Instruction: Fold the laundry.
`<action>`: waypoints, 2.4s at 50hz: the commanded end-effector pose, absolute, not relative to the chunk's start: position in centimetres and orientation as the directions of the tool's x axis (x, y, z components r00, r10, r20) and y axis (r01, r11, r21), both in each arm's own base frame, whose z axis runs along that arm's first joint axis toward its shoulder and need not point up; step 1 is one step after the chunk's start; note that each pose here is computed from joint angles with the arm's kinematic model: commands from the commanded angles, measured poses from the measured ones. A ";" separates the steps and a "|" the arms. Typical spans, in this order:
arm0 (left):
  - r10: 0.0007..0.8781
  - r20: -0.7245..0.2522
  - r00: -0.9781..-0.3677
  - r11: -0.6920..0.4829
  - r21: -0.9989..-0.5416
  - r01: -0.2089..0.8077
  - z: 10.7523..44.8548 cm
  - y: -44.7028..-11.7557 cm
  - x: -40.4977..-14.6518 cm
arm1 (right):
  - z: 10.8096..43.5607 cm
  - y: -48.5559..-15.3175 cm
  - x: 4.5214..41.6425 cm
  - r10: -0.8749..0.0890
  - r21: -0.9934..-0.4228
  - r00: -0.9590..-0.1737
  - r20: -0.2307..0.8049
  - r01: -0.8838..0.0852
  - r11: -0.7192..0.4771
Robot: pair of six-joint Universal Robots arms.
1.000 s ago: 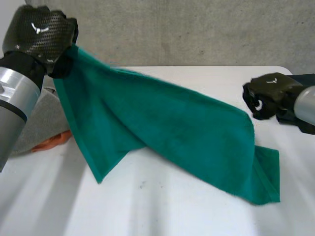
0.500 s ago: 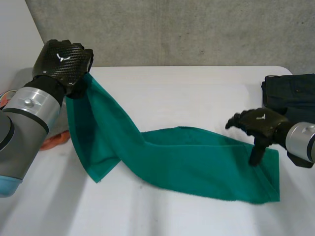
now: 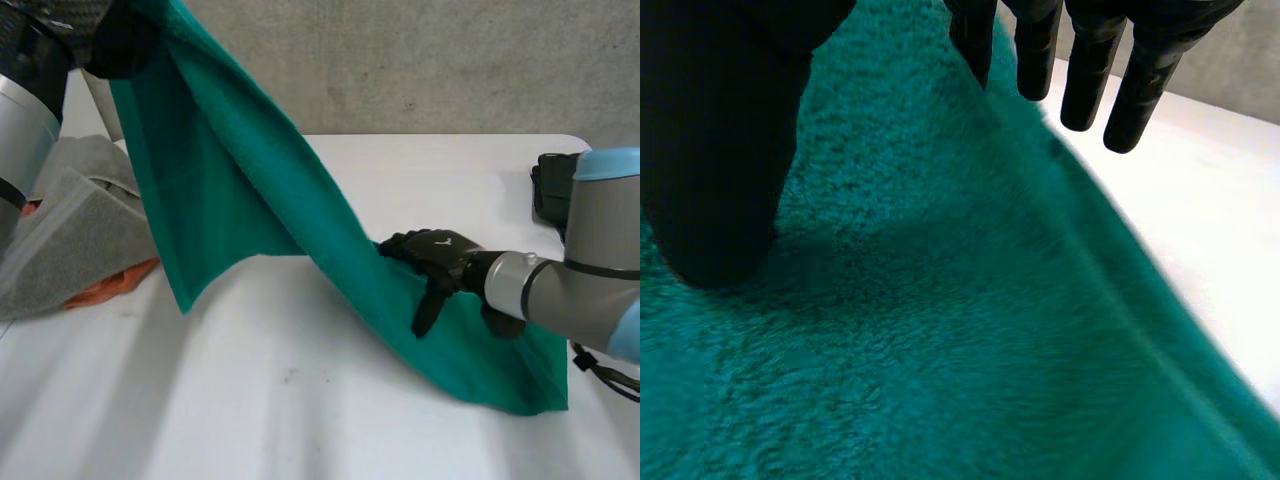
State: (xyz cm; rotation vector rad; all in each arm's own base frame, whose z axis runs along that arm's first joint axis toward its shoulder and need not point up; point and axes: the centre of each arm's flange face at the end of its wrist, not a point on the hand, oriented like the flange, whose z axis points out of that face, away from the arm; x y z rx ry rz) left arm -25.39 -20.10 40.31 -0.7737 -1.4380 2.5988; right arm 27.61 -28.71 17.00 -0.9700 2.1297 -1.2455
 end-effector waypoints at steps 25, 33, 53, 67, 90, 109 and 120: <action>0.312 -0.410 -0.857 -0.377 -0.882 0.285 33.5 -23.0 -24.2 | 22.1 -26.9 19.5 -0.835 -0.791 -0.548 0.056 -0.535 0.298; 0.426 -0.405 -0.809 -0.207 -0.914 0.349 26.4 -25.4 -25.9 | 20.8 -26.9 19.1 -0.817 -0.753 -0.553 0.165 -0.605 0.258; 0.162 -0.258 -0.952 -0.870 -0.493 -0.014 47.5 -33.0 -29.8 | 38.8 -34.7 24.5 -0.292 -0.837 -0.868 0.402 -0.218 -0.502; 0.297 -0.253 -0.921 -0.567 -0.823 0.043 33.2 -31.9 -26.6 | 31.6 -27.9 23.6 -0.512 -0.894 -0.733 0.448 -0.365 -0.260; 0.385 -0.277 -0.880 -0.448 -0.890 0.084 28.6 -28.4 -25.9 | 19.1 -30.3 21.6 -0.599 -0.899 -0.767 0.230 -0.403 0.171; 0.403 -0.276 -0.873 -0.397 -0.912 0.105 28.2 -26.7 -25.3 | 20.4 -34.1 22.6 -0.695 -0.735 -0.494 0.522 -0.675 -0.073; 0.409 -0.271 -0.871 -0.364 -0.924 0.117 27.1 -26.5 -25.1 | 16.3 -33.3 25.8 -0.807 -0.730 -0.366 0.462 -0.674 -0.112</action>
